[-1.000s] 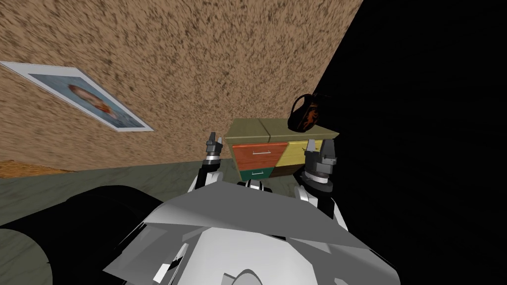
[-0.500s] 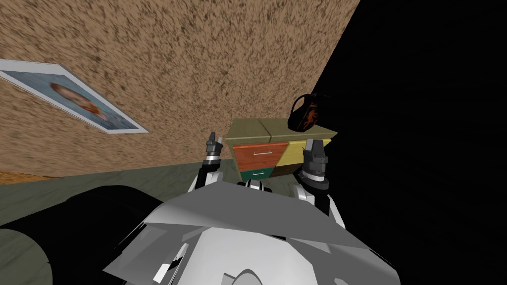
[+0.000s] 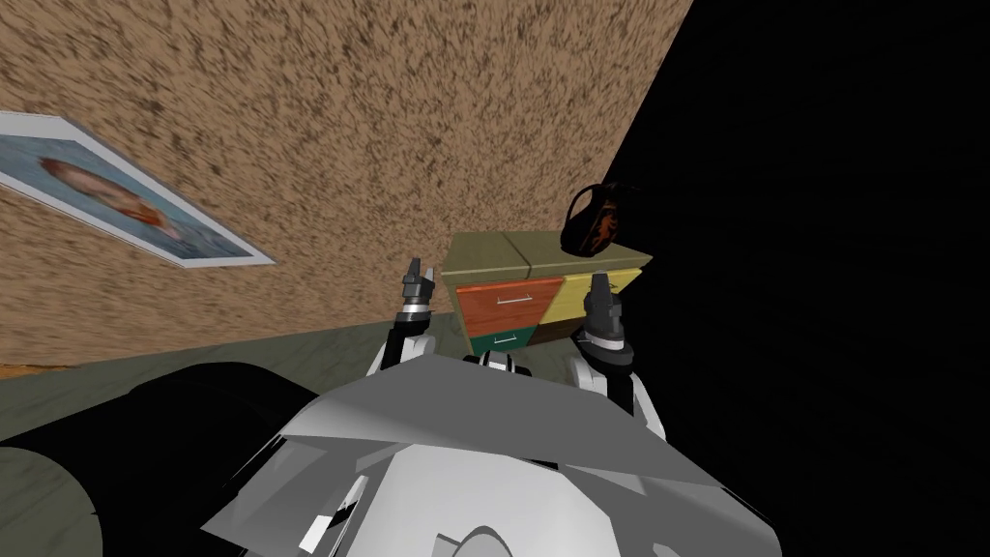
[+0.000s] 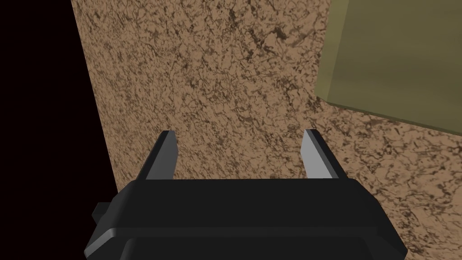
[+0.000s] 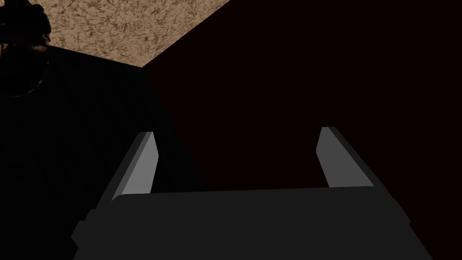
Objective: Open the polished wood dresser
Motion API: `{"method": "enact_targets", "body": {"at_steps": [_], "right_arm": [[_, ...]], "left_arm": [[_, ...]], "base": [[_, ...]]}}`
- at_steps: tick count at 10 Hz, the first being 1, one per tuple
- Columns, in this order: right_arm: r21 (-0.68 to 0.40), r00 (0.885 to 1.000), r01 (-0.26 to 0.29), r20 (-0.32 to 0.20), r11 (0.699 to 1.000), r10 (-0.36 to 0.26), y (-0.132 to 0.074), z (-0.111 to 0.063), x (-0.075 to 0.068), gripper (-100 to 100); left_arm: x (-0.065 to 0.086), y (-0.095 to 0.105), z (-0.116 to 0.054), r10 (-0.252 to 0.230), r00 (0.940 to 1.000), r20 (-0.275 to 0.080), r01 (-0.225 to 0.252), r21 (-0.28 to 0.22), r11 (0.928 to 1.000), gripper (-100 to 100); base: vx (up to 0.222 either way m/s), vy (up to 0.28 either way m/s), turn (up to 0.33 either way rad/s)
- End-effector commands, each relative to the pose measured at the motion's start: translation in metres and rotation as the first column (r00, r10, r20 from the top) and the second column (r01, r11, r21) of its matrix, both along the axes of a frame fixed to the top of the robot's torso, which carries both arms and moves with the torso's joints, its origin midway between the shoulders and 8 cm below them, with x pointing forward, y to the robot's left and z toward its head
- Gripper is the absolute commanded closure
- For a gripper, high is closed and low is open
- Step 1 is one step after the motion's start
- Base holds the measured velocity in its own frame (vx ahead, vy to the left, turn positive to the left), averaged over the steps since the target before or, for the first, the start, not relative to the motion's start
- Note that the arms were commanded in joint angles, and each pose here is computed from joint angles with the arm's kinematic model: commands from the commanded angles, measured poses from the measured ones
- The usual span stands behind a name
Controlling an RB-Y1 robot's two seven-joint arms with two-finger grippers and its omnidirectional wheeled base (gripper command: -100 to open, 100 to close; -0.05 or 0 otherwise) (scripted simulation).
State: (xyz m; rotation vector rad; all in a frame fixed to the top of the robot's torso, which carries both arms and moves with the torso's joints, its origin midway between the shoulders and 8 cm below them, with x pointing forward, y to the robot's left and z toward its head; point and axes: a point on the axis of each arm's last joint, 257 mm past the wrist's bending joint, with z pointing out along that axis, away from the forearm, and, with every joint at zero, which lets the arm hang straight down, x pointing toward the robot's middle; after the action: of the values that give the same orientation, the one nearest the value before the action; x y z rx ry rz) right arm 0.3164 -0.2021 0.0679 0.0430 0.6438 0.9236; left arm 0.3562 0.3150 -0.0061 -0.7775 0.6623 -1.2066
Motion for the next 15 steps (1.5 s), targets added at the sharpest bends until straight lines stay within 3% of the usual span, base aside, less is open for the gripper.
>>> {"method": "enact_targets", "body": {"at_steps": [1, 6, 11, 15], "right_arm": [[-0.045, 0.999, 0.049, 0.021, 0.998, -0.048, 0.003, -0.001, 0.001, -100], [-0.159, 0.987, 0.153, 0.081, 0.975, -0.142, 0.015, -0.007, 0.006, -100], [-0.266, 0.962, 0.262, 0.154, 0.928, -0.227, 0.028, -0.015, 0.012, -100], [-0.358, 0.929, 0.359, 0.227, 0.862, -0.292, 0.040, -0.026, 0.020, -100]], "left_arm": [[0.000, 0.000, 0.000, 0.000, 1.0000, 0.000, 0.000, 0.000, 1.0000, 0], [0.000, 0.000, 0.000, 0.000, 1.0000, 0.000, 0.000, 0.000, 1.0000, 0], [0.000, 0.000, 0.000, 0.000, 1.0000, 0.000, 0.000, 0.000, 1.0000, 0], [0.000, 0.000, 0.000, 0.000, 1.0000, 0.000, 0.000, 0.000, 1.0000, 0]], "base": [[0.002, 0.027, 0.015], [0.004, 0.049, -0.063], [-0.010, 0.035, -0.070], [-0.019, 0.040, -0.101]]}}
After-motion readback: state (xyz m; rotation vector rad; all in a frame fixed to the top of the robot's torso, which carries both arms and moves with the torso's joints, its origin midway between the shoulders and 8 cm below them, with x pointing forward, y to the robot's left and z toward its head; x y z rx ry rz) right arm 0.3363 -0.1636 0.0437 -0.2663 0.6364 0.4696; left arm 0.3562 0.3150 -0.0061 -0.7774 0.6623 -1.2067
